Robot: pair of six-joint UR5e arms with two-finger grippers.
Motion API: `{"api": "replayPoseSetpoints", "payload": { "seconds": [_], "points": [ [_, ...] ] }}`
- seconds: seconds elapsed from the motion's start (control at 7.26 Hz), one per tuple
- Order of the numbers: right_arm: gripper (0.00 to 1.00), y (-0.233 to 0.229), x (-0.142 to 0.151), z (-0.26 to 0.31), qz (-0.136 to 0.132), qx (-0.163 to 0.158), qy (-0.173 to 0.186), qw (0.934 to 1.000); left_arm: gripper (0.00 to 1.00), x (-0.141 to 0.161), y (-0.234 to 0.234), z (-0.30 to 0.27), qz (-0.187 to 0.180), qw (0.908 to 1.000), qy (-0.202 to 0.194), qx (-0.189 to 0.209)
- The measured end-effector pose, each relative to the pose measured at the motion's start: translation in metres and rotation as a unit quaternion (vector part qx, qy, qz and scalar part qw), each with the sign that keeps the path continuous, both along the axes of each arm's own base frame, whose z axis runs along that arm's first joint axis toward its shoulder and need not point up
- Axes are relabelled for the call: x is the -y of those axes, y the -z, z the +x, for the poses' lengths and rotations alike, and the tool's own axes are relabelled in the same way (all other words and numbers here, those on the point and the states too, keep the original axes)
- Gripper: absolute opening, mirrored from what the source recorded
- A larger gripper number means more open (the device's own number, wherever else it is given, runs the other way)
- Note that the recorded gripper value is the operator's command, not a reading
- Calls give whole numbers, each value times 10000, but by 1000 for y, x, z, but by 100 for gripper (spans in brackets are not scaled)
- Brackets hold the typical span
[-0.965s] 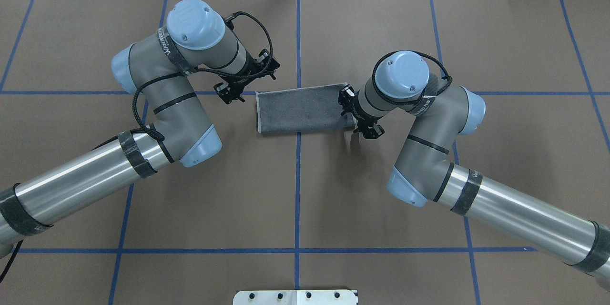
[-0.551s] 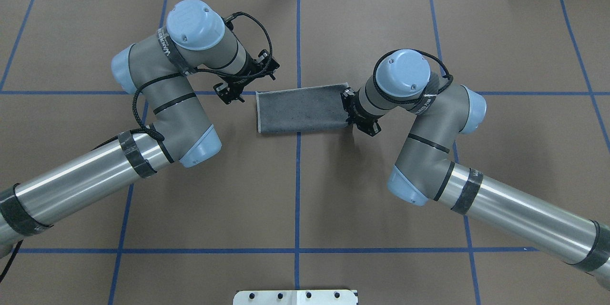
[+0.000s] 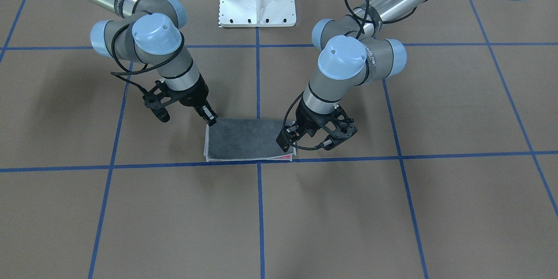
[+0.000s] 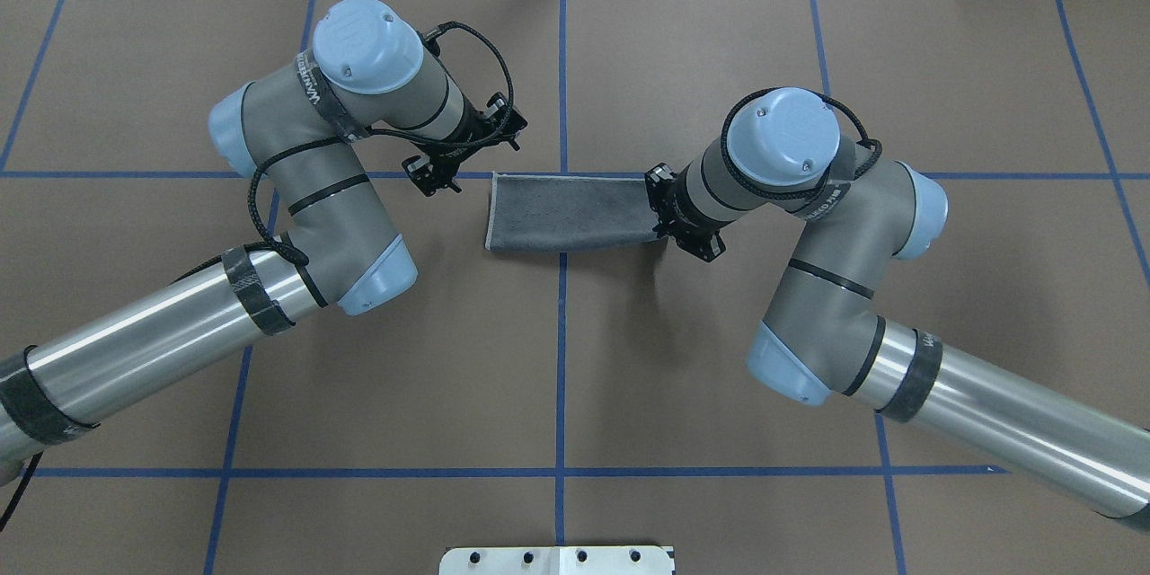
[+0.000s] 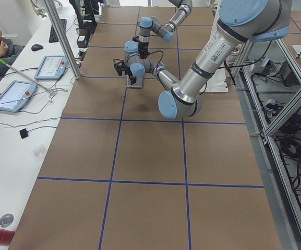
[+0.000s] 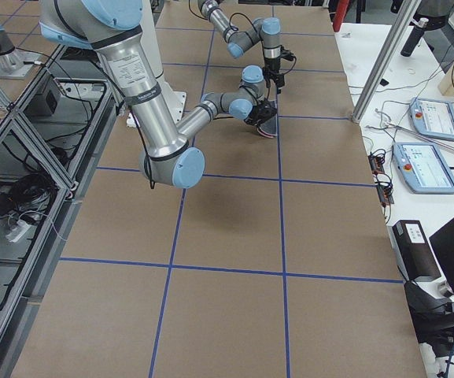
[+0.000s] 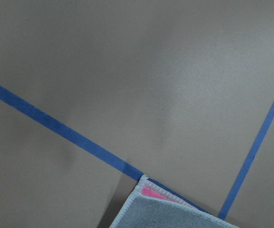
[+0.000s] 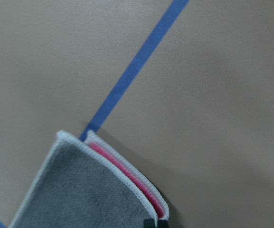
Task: Fold towel twice with both arms
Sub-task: 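Lift the towel end with the right gripper and fold it toward the left gripper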
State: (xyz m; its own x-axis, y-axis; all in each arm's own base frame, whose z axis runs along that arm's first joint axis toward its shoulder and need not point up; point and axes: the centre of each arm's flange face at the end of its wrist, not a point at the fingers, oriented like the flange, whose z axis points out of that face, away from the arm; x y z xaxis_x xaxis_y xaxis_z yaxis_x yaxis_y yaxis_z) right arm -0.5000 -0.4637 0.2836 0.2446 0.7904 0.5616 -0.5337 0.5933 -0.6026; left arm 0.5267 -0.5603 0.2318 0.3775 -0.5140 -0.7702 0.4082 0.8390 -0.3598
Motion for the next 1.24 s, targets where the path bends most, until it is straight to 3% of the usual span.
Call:
{"api": "replayPoseSetpoints", "payload": {
  "seconds": [0.55,0.69,0.83,0.96,1.24],
  "points": [
    [0,33,-100,-22,-769,407,372,9955,100,-3,9,-5,43,10000,2,-60],
    [20,40,-117,-29,-884,483,530,9935,100,-4,10,-5,46,10000,3,-63],
    [82,46,-130,-35,-930,539,672,9919,100,-5,10,-6,48,10000,6,-67],
    [100,51,-138,-38,-940,585,769,9909,100,-5,10,-6,46,10000,7,-68],
    [100,61,-140,-33,-900,709,855,9897,99,-7,11,-5,50,10000,-7,-73]
  ]
}}
